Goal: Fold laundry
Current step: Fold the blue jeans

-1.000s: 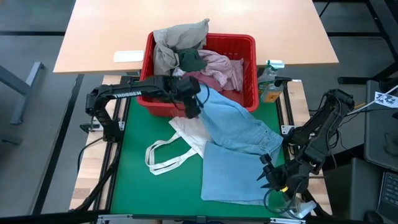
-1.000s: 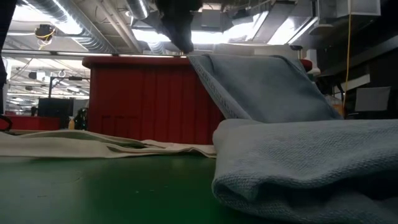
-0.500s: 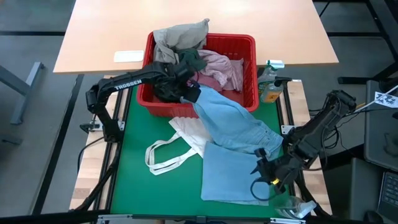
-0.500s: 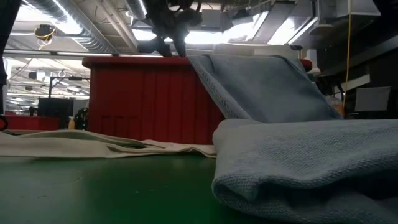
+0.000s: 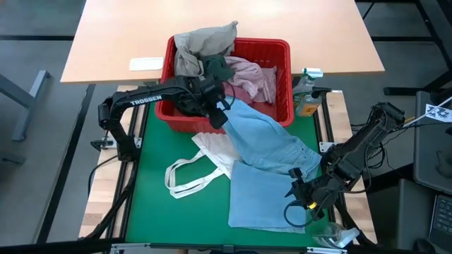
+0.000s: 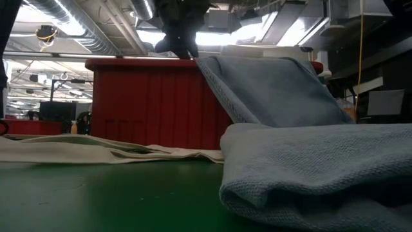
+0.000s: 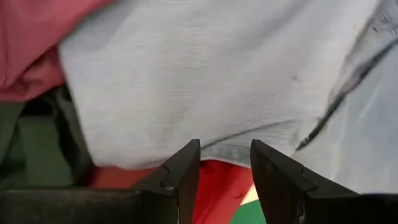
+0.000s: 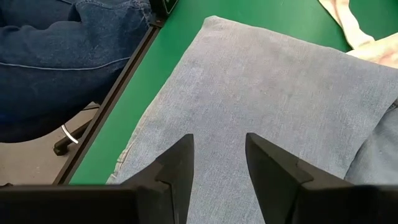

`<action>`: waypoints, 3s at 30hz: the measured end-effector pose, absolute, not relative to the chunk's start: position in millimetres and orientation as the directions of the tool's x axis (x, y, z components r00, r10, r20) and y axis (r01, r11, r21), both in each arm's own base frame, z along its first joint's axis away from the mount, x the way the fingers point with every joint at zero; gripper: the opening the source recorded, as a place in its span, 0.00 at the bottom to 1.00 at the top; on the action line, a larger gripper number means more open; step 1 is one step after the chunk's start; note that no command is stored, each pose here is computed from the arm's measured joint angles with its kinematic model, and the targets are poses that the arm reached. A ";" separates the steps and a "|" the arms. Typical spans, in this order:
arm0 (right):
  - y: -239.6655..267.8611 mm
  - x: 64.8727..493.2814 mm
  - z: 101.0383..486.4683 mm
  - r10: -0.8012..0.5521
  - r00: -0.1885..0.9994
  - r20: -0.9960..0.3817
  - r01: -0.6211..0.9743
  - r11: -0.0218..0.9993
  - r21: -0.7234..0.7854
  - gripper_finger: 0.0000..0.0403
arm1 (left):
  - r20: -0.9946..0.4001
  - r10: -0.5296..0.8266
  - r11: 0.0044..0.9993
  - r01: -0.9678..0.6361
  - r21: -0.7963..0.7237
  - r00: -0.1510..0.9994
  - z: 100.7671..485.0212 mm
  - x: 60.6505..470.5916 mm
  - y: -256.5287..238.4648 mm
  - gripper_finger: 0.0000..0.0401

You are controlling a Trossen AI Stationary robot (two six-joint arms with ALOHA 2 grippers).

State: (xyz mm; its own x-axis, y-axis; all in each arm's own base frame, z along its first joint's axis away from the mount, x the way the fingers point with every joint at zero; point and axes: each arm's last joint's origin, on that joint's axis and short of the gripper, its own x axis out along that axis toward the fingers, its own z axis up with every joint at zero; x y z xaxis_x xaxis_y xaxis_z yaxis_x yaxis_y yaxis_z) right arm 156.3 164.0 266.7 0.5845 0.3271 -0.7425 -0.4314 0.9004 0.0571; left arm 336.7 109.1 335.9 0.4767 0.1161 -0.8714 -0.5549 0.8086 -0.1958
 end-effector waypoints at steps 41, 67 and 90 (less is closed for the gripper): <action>163.9 156.1 266.5 0.326 0.583 -0.744 -0.432 0.900 0.056 0.36 | -0.843 0.166 0.921 -0.386 -0.053 0.511 329.8 360.9 69.7 0.01; 150.4 155.8 261.4 0.062 0.664 -0.745 -0.150 0.987 -0.051 0.36 | -0.799 0.186 0.971 -0.230 0.061 0.573 362.2 361.6 -37.0 0.01; 142.7 217.6 187.0 0.042 0.310 -0.950 -0.066 0.998 0.022 0.36 | -0.787 0.224 0.970 -0.209 0.124 0.575 351.8 355.0 -78.4 0.01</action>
State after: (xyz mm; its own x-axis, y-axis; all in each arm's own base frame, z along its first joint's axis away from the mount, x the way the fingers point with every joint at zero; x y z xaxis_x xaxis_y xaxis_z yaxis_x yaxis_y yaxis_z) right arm 217.6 142.7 187.0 0.3099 0.0416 -0.9499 -0.0664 0.9975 0.0220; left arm 355.0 -78.4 351.8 0.5750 0.2245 -0.7867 -0.2087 0.9701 0.1243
